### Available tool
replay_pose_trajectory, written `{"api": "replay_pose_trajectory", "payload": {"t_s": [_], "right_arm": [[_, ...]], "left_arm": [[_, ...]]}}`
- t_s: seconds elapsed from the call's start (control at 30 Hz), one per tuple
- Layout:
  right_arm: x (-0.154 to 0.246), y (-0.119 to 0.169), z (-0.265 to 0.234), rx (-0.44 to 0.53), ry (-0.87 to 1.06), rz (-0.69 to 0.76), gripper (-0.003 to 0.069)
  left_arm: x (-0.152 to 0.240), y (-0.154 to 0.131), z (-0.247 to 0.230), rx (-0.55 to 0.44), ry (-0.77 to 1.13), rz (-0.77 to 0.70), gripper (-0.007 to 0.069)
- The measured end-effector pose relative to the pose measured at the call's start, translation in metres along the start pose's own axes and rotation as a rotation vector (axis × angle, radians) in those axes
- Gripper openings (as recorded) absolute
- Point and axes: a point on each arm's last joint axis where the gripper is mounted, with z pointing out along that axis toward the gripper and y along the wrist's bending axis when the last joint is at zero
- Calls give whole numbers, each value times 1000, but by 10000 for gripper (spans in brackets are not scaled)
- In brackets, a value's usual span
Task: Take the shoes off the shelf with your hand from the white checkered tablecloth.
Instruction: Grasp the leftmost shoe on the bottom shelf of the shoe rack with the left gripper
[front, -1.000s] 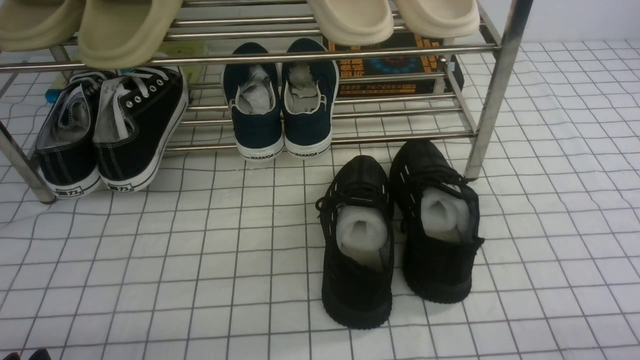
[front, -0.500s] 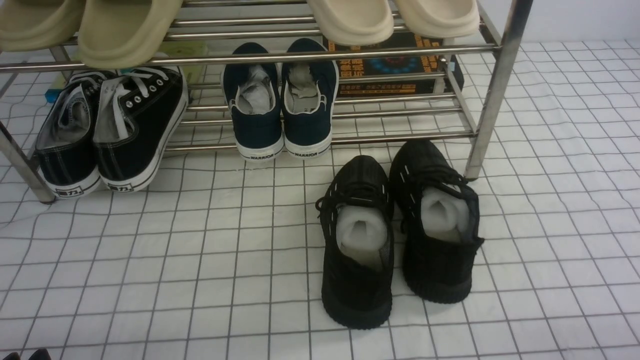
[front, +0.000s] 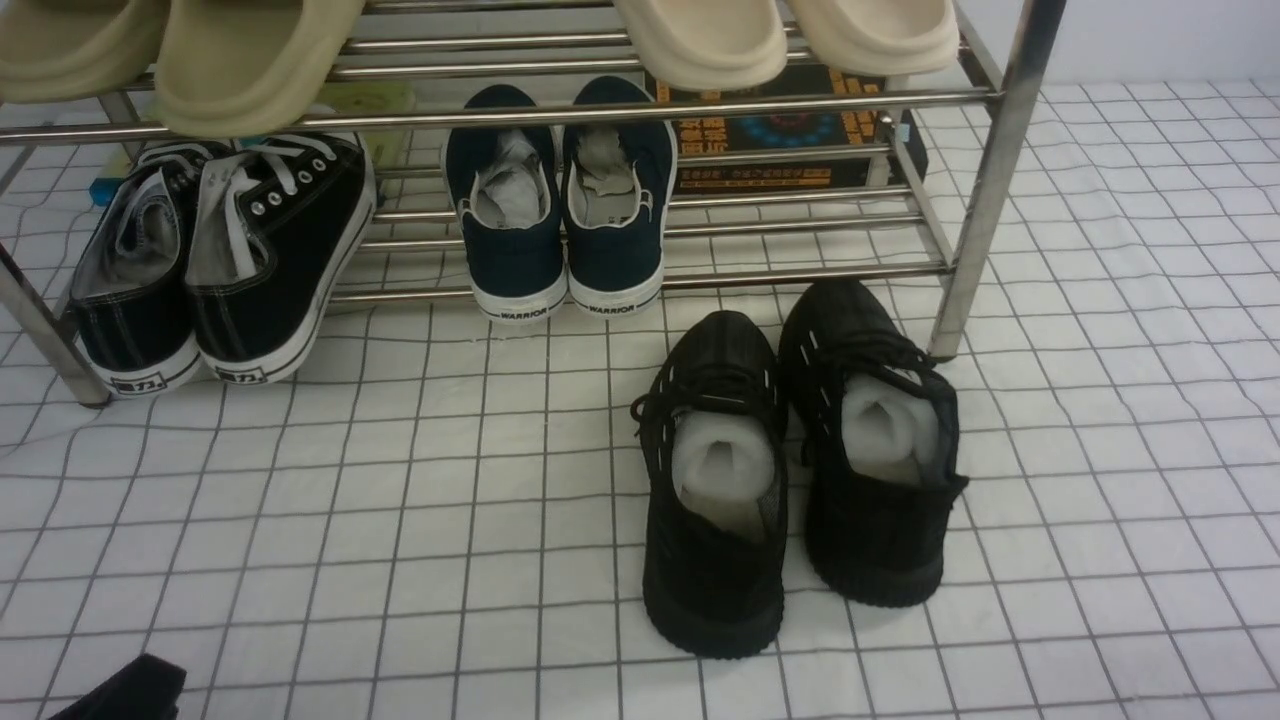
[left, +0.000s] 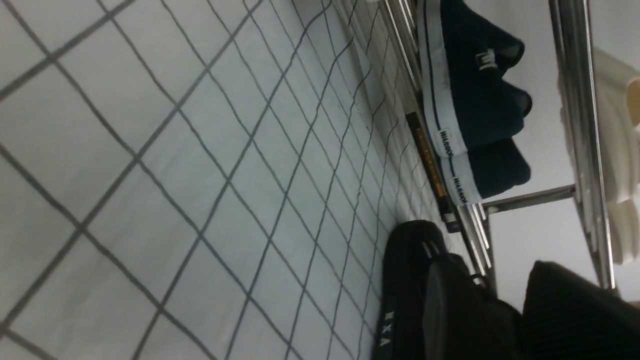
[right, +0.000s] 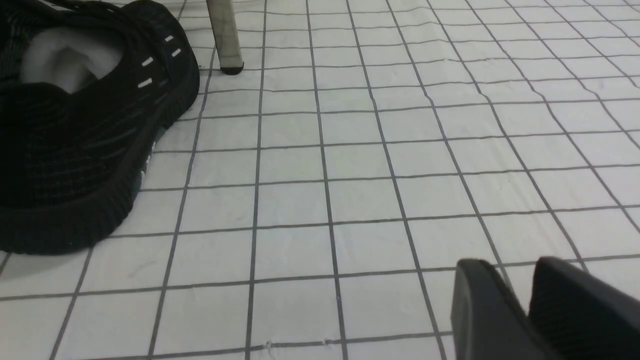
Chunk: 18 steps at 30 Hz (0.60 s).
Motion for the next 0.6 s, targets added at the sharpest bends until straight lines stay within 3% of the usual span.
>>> {"api": "replay_pose_trajectory", "payload": {"t_s": [0.17,0.23,0.3,0.37,0.4,0.5,0.6], "right_arm": [[0,0,0,0,0,0,180],[0,0,0,0,0,0,183],[0,0,0,0,0,0,187],[0,0,0,0,0,0,190],[0,0,0,0,0,0,190],[0,0,0,0,0,0,195],[0,0,0,0,0,0,200]], "left_arm": [[-10,-9,-1,85,-108,34,204],[-16,-21,-5,114,-145,163,148],[-29,-54,-19,186,-224,364,50],[-45,-92,-32,230,-284,501,8],[-46,-95,-32,229,-285,510,8],[-60,-132,-18,122,-152,569,1],[-59,-143,17,-119,203,549,1]]}}
